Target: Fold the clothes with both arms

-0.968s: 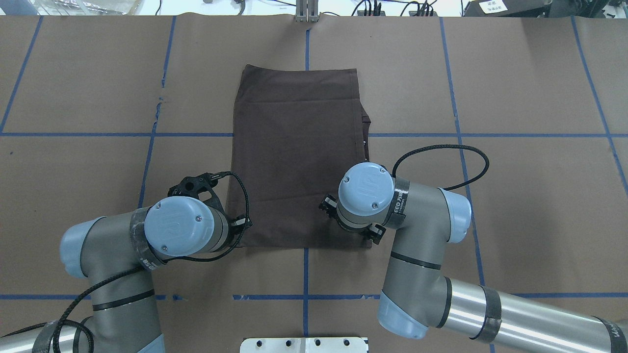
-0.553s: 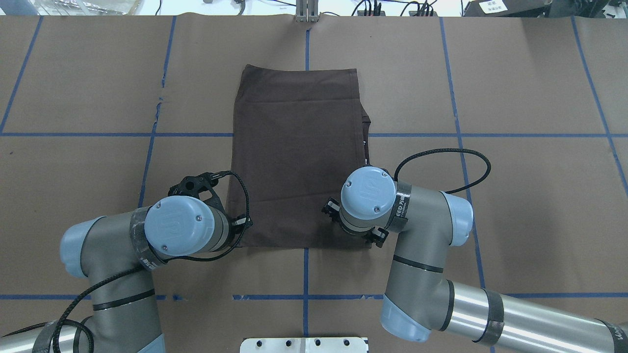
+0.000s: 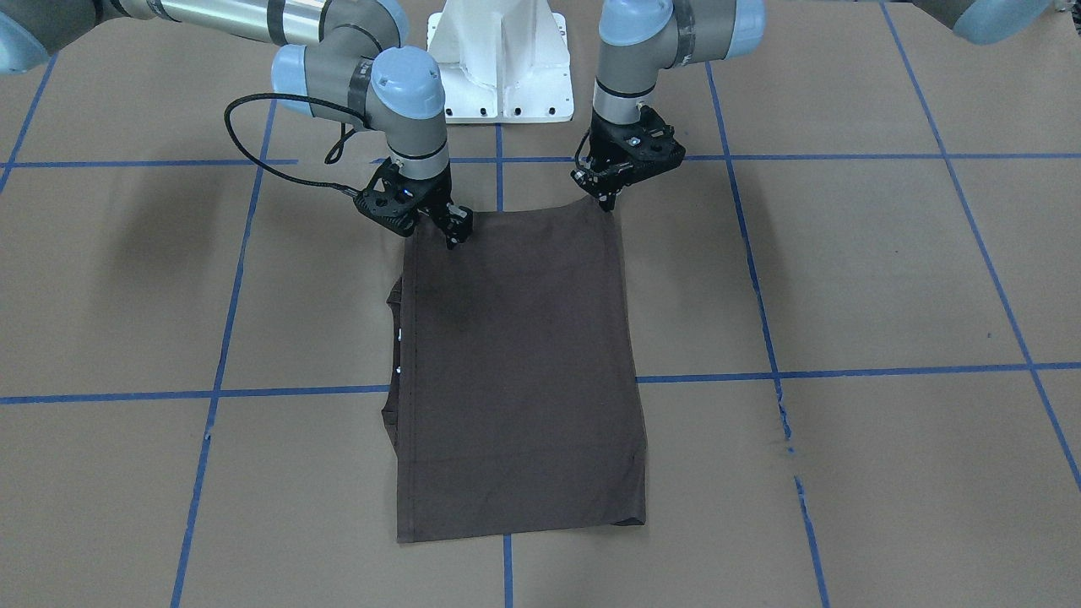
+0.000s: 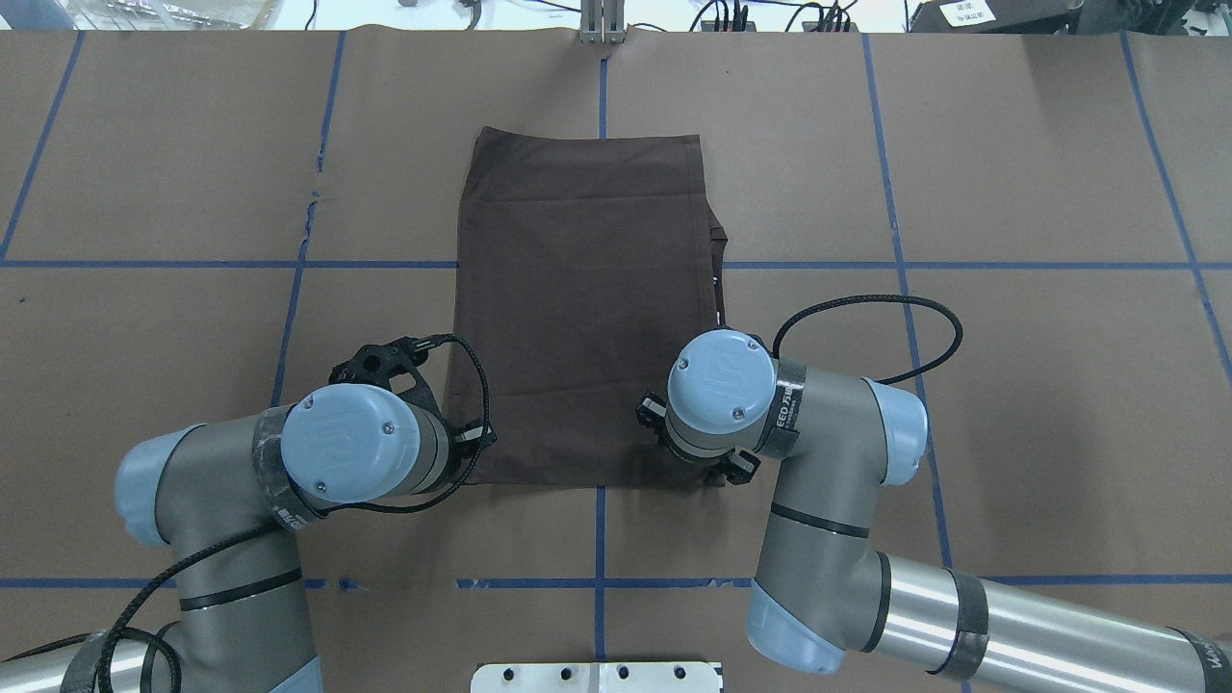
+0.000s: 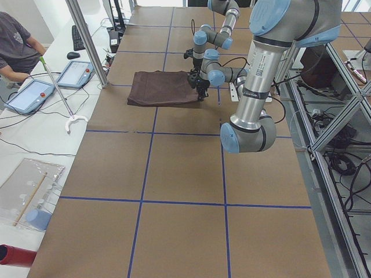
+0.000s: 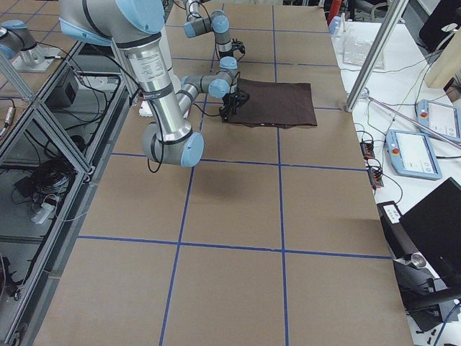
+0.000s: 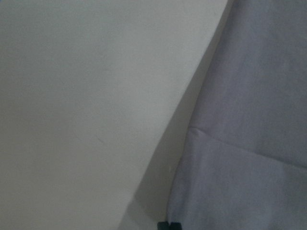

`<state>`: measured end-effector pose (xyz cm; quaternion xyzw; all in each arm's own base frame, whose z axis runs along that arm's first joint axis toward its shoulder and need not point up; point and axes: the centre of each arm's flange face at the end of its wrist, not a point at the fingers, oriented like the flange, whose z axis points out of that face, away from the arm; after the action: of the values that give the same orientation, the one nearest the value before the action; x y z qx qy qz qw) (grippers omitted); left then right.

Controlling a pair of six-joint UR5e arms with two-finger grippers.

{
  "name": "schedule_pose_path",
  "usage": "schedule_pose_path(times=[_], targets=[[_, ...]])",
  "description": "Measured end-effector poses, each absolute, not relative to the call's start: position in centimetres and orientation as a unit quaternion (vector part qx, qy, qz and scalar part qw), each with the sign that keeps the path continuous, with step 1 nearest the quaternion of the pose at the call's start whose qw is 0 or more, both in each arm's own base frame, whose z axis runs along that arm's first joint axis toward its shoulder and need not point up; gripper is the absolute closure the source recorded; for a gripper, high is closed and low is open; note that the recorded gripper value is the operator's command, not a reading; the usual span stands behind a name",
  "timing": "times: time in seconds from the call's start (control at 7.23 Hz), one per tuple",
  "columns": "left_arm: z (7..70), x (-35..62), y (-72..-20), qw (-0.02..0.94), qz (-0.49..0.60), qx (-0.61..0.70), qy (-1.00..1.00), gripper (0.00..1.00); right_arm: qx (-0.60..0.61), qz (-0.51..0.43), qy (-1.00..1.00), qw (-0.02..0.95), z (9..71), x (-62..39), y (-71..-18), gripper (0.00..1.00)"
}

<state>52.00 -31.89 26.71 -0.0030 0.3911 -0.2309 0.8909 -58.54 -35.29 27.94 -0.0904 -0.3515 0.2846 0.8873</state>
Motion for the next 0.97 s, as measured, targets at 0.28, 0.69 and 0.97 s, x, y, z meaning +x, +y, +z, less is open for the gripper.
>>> schedule_pose_path(times=[0.28, 0.69, 0.97], targets=[[26.6, 51.9, -31.9, 0.891, -0.231, -0.003, 0.392, 1.0, -0.092, 0.284, -0.352, 0.887, 27.8, -58.6, -35.2, 1.0], [26.6, 52.1, -31.9, 0.891, -0.231, -0.003, 0.392, 1.0, -0.093, 0.283, -0.357, 0.885, 27.0, -58.8, -35.2, 1.0], [26.5, 52.2, -31.9, 0.891, -0.231, -0.003, 0.392, 1.0, -0.091, 0.283, -0.367, 0.881, 26.2, -58.5, -35.3, 1.0]])
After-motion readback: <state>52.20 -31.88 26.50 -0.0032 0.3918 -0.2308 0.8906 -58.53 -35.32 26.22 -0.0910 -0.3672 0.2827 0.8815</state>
